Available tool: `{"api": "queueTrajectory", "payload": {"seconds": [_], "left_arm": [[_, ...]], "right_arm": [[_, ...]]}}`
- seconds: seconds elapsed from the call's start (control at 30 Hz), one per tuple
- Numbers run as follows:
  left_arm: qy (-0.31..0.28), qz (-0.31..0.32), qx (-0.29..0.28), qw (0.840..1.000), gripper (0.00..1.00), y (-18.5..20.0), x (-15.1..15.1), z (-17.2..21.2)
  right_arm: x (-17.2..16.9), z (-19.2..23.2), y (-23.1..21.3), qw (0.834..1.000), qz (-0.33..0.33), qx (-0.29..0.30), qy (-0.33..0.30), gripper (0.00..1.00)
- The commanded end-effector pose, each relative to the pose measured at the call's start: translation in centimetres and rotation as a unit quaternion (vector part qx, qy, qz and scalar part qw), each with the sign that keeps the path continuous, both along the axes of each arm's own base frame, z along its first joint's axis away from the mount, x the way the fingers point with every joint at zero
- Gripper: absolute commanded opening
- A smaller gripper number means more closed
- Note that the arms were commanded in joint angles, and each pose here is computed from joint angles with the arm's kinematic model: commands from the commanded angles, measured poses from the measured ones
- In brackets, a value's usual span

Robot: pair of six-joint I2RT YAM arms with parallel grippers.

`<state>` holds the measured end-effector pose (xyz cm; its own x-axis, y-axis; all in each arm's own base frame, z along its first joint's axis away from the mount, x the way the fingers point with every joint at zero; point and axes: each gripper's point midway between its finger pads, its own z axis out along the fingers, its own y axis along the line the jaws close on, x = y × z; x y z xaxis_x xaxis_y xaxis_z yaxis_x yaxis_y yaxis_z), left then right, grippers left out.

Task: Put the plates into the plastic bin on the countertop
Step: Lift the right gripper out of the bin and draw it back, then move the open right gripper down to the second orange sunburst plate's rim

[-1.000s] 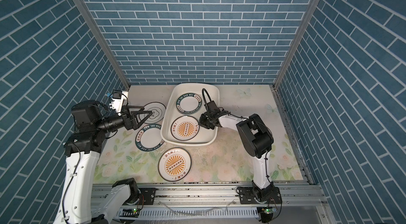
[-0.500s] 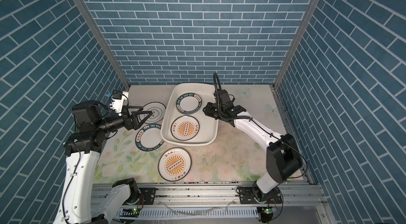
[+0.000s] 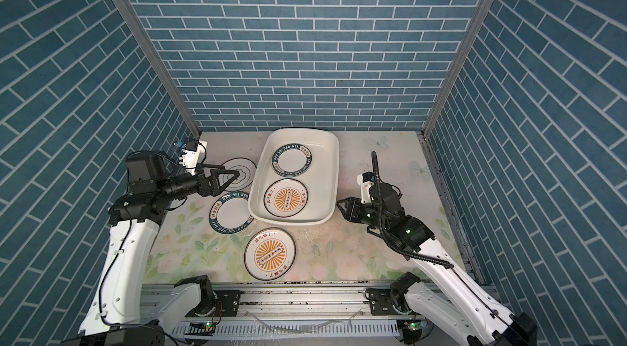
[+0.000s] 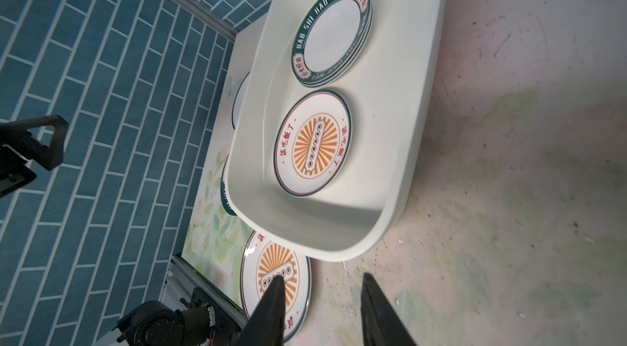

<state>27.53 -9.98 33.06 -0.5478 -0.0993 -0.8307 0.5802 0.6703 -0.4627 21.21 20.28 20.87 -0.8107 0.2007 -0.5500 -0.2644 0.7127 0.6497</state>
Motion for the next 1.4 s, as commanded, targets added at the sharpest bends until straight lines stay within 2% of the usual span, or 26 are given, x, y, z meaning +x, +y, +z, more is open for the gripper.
{"api": "queueTrajectory", "payload": {"seconds": [0.0, 0.2, 0.27, 0.43, 0.7, 0.93, 1.1, 1.27, 1.37], "left_arm": [[-0.015, -0.002, 0.023, 1.000, 1.00, 0.0, -0.4, 0.6], [-0.004, 0.005, 0.050, 0.999, 1.00, 0.5, -0.3, -0.6], [-0.001, 0.006, 0.052, 0.999, 1.00, 0.6, -0.1, -0.9], [0.000, 0.011, 0.051, 0.999, 1.00, 0.7, -0.1, -1.0], [0.006, -0.014, 0.040, 0.999, 1.00, 0.0, -0.4, -0.9], [0.032, -0.049, 0.041, 0.997, 1.00, -0.5, -1.1, -3.3], [0.035, -0.039, 0.075, 0.996, 1.00, 0.2, -0.8, -5.2], [0.032, -0.075, 0.124, 0.989, 0.99, 0.2, -2.2, -5.8], [0.030, -0.076, 0.146, 0.986, 1.00, 0.5, -2.7, -5.8]], "right_arm": [[-1.4, -0.1, 0.2, 0.999, 0.017, 0.026, 0.008, 0.38], [-2.2, -1.4, 1.1, 0.998, 0.045, 0.046, 0.020, 0.39], [-2.8, -1.8, 1.9, 0.996, 0.067, 0.060, 0.025, 0.33], [-4.9, -3.1, 3.4, 0.988, 0.117, 0.091, 0.040, 0.37], [-8.1, -6.1, 3.2, 0.984, 0.135, 0.088, 0.079, 0.39], [-8.5, -8.5, 3.2, 0.985, 0.112, 0.093, 0.091, 0.45], [-8.8, -9.4, 3.8, 0.988, 0.107, 0.077, 0.083, 0.45], [-9.2, -10.9, 4.6, 0.989, 0.103, 0.062, 0.085, 0.45], [-9.5, -11.8, 5.2, 0.990, 0.107, 0.040, 0.087, 0.47]]}}
